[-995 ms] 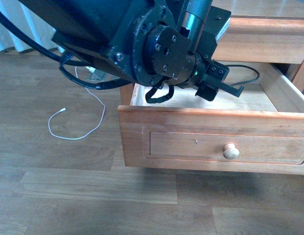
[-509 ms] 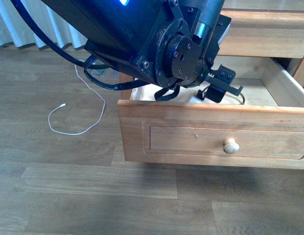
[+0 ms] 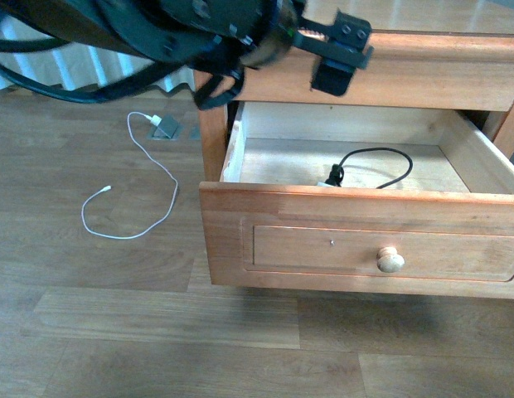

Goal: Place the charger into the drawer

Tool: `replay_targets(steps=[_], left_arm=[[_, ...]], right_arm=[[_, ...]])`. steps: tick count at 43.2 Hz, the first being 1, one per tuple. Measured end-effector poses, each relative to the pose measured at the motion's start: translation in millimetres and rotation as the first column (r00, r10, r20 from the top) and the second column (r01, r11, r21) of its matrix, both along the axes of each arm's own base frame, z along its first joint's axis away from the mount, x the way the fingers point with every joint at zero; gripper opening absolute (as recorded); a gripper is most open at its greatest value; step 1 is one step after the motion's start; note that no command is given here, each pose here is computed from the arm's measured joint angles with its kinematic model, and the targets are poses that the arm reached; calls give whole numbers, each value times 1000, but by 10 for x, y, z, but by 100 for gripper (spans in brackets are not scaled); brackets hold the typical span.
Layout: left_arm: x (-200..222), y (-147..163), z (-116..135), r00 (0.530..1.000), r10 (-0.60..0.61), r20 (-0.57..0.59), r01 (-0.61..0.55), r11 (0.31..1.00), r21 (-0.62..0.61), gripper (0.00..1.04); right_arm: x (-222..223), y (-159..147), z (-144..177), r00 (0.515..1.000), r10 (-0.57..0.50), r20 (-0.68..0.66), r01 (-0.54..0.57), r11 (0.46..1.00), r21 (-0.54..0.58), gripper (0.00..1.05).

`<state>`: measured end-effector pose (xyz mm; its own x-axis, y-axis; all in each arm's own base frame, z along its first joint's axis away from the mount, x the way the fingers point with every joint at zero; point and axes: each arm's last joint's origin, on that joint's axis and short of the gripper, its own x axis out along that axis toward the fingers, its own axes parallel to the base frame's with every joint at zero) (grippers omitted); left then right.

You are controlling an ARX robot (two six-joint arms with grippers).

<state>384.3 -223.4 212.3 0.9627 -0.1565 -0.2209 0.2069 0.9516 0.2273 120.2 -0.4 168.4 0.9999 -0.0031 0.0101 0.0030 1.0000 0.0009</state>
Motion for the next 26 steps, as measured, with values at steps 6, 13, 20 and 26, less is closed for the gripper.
replay_targets(steps=[6,13,20,26], left_arm=[[-298,366,239,996,87,32,-85,996,-40,99],[-784,636,604,983,149,107,-138,985,-103,99],[-1238,804,822,961,221,164,-192,965,-178,99],[-1583,942,848,939,296,173,-252,939,-236,99]], right_arm=[[0,0,0,1000,0,0,0,1000,0,96],[0,0,0,1000,0,0,0,1000,0,96],[0,0,0,1000,0,0,0,1000,0,96],[0,0,0,1000,0,0,0,1000,0,96]])
